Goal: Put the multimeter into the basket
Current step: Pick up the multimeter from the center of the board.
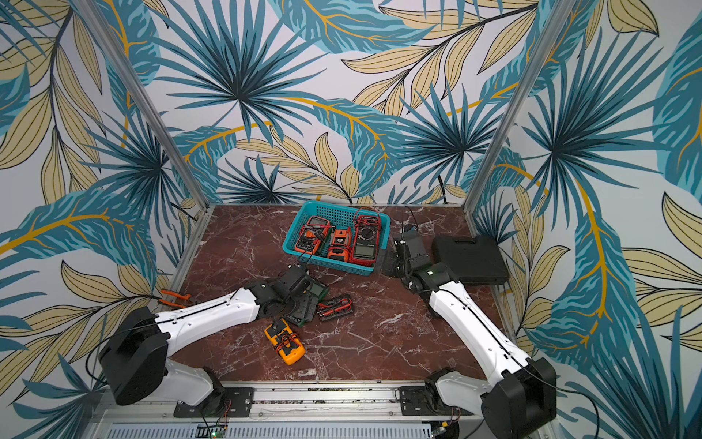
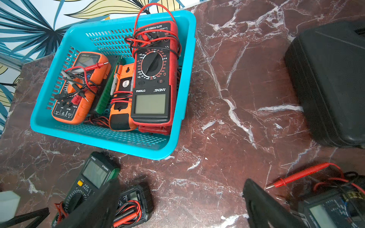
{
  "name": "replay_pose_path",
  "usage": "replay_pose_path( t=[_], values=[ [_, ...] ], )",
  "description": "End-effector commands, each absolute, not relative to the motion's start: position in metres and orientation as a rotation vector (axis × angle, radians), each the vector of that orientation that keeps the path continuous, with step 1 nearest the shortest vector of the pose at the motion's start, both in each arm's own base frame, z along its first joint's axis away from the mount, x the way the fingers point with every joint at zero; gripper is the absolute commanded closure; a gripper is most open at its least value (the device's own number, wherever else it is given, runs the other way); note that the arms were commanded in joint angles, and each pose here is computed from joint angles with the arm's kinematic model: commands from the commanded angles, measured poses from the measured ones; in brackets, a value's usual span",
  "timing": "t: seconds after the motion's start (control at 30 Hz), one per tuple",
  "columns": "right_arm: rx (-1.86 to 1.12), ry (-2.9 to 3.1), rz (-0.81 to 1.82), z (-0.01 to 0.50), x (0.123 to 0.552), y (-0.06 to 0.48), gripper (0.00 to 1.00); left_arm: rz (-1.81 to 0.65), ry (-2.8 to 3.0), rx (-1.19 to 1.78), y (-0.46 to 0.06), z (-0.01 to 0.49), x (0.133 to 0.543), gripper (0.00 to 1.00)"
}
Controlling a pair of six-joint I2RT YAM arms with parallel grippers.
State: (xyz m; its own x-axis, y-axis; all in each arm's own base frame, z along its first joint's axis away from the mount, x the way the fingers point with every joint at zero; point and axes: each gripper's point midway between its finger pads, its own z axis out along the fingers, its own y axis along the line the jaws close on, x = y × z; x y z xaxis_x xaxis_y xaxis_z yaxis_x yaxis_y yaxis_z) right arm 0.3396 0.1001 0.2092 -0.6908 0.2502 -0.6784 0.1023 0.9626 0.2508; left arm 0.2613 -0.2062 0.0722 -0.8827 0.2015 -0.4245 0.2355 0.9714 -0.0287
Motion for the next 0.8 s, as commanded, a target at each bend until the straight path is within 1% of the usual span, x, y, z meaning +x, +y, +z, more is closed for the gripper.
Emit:
replay_pose_path(
  t=[0.0,0.1,0.33,0.77],
  values=[
    [0.255,2.349,0.222,0.203,0.334,0.097,0.0,-0.002,2.695,0.365,-0.2,0.076,0.266,0.0],
    [0.253,2.345,0.213,0.204,0.336,0.096,0.01,0.044,2.724,0.435,-0.199,0.07,0.264,0.0],
    [0.25,2.345,0.21,0.208,0.339,0.097,0.0,0.066,2.758,0.566,-0.205,0.061,0.267,0.0],
    [0.244,2.354,0.209,0.206,0.345,0.1,0.01,0.048,2.809,0.63,-0.196,0.048,0.283,0.0]
  ],
)
